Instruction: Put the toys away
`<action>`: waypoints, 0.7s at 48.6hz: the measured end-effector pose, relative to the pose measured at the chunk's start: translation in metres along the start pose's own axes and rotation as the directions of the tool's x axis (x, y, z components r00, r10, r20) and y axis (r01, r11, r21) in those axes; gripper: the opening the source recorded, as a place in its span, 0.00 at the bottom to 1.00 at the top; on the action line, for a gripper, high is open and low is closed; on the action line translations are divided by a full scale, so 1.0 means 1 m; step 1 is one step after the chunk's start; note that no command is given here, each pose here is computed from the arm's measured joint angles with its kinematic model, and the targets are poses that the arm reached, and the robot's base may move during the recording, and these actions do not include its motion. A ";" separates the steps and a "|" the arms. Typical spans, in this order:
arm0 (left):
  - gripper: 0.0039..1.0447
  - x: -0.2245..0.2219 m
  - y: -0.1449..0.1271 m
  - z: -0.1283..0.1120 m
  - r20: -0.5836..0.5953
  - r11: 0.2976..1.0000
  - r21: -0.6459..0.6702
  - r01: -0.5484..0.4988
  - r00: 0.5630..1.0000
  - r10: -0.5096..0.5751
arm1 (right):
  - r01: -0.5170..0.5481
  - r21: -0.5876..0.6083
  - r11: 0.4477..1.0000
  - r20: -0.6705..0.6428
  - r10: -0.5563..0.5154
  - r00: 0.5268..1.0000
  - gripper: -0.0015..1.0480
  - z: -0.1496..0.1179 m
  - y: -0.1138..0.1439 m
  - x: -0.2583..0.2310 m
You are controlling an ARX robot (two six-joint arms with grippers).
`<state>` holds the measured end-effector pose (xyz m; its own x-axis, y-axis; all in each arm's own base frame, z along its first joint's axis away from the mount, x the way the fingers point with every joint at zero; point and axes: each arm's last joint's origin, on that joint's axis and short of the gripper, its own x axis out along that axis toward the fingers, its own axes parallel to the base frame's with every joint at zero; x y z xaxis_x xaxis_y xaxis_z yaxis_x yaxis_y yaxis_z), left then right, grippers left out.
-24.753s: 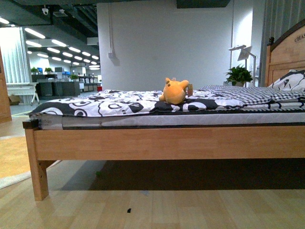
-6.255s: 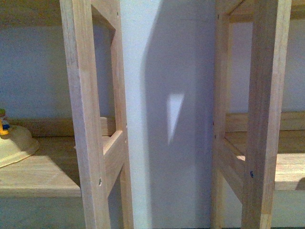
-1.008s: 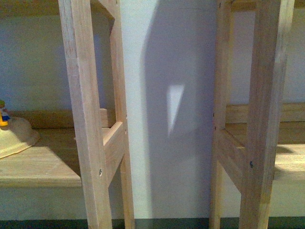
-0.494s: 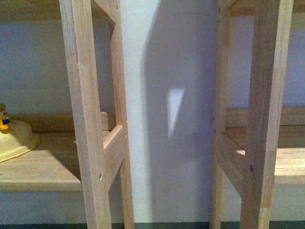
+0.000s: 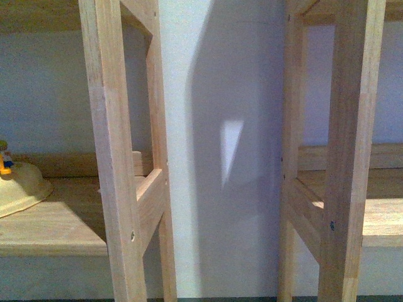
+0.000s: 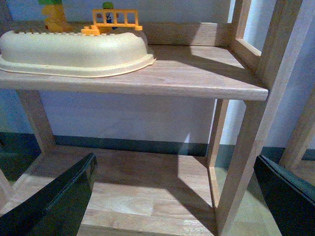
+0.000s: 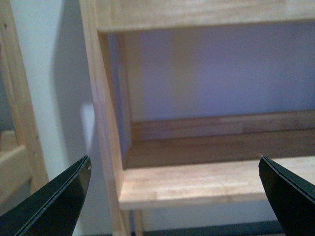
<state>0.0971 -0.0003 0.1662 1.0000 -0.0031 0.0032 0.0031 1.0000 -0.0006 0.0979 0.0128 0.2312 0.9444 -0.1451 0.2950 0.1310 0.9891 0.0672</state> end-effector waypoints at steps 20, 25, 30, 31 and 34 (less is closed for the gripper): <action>0.95 0.000 0.000 0.000 0.000 1.000 0.000 0.000 1.000 0.000 | -0.151 -0.037 0.988 -0.303 0.132 0.944 0.31 -0.047 -0.016 -0.013; 0.95 0.000 0.000 0.000 0.000 1.000 0.000 0.000 1.000 0.000 | -0.151 -0.037 0.988 -0.305 0.132 0.943 0.16 -0.050 -0.016 -0.014; 0.95 0.000 0.000 0.000 0.000 1.000 0.000 0.000 1.000 0.000 | -0.151 -0.037 0.988 -0.309 0.132 0.942 0.18 -0.053 -0.016 -0.014; 0.95 0.000 0.000 0.000 0.000 1.000 0.000 0.000 1.000 0.000 | -0.150 -0.037 0.988 -0.309 0.132 0.942 0.18 -0.053 -0.016 -0.015; 0.95 0.000 0.000 0.000 0.000 1.000 0.000 0.000 1.000 0.000 | -0.150 -0.037 0.988 -0.304 0.132 0.944 0.18 -0.057 -0.016 -0.016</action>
<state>0.0971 -0.0003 0.1662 1.0000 -0.0034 0.0032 0.0034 1.0000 -0.0006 0.0977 0.0003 0.1715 1.0000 0.0011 -0.0021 -0.0012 0.9999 -0.0128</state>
